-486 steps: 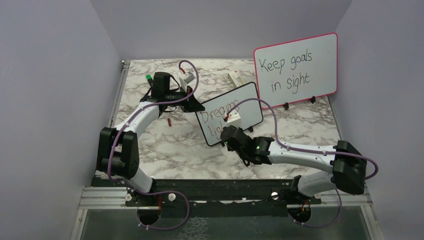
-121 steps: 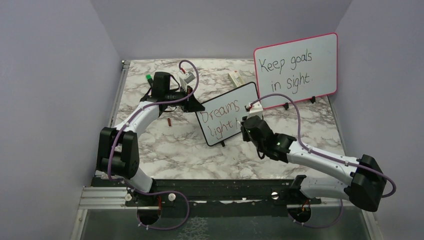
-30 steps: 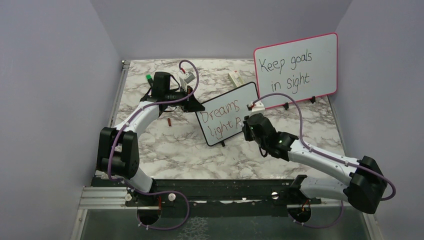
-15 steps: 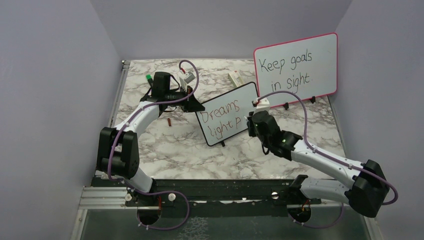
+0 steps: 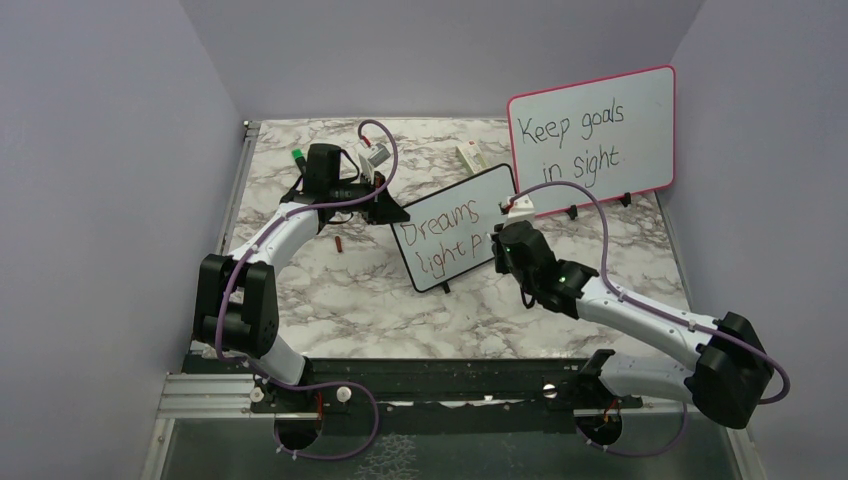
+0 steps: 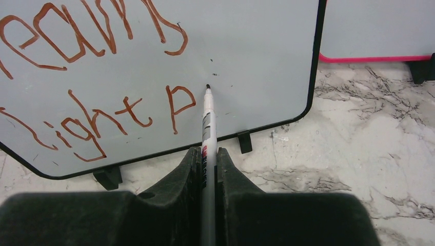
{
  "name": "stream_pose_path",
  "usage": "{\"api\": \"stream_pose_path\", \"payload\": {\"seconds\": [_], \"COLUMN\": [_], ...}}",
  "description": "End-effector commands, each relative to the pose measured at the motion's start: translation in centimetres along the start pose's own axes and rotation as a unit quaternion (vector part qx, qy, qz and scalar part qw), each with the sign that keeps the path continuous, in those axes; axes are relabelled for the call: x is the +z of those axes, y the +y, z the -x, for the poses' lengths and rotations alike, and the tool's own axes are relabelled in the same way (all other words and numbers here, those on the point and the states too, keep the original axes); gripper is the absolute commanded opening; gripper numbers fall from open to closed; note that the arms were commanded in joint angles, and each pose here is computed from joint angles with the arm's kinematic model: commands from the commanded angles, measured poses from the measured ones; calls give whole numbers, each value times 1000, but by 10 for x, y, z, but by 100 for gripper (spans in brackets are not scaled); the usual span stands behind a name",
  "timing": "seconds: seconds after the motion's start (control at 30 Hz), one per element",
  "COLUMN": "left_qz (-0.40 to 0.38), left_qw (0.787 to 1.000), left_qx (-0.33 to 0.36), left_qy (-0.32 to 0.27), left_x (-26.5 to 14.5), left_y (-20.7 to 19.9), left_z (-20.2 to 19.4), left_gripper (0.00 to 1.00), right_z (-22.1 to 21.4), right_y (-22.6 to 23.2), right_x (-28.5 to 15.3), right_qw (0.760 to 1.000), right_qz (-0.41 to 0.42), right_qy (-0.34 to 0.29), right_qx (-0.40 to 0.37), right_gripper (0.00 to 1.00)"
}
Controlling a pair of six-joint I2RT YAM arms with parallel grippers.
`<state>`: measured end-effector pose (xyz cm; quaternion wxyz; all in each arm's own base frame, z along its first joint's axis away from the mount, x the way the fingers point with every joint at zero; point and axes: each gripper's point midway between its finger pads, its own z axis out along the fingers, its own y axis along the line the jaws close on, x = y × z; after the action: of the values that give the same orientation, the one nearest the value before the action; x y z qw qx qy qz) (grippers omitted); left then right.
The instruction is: Write a sentence on the whiteboard
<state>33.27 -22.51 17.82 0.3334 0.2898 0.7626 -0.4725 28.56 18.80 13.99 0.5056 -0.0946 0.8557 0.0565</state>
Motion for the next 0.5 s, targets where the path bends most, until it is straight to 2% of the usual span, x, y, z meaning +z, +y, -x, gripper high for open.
{"api": "stream_pose_path", "payload": {"seconds": [0.0, 0.47], "left_qz": [90, 90], "left_qw": [990, 990], "left_qx": [-55, -55], "left_qy": [92, 92], "left_x": [9, 9], "left_y": [41, 41], "left_z": [-70, -70], "left_gripper": [0, 0], "right_z": [10, 13], "right_y": [-2, 7], "right_x": [3, 4], "right_qw": [1000, 1000], "right_qz": [-6, 18], "right_qy": [-18, -21], "right_qx": [1, -7], "right_gripper": [1, 1]}}
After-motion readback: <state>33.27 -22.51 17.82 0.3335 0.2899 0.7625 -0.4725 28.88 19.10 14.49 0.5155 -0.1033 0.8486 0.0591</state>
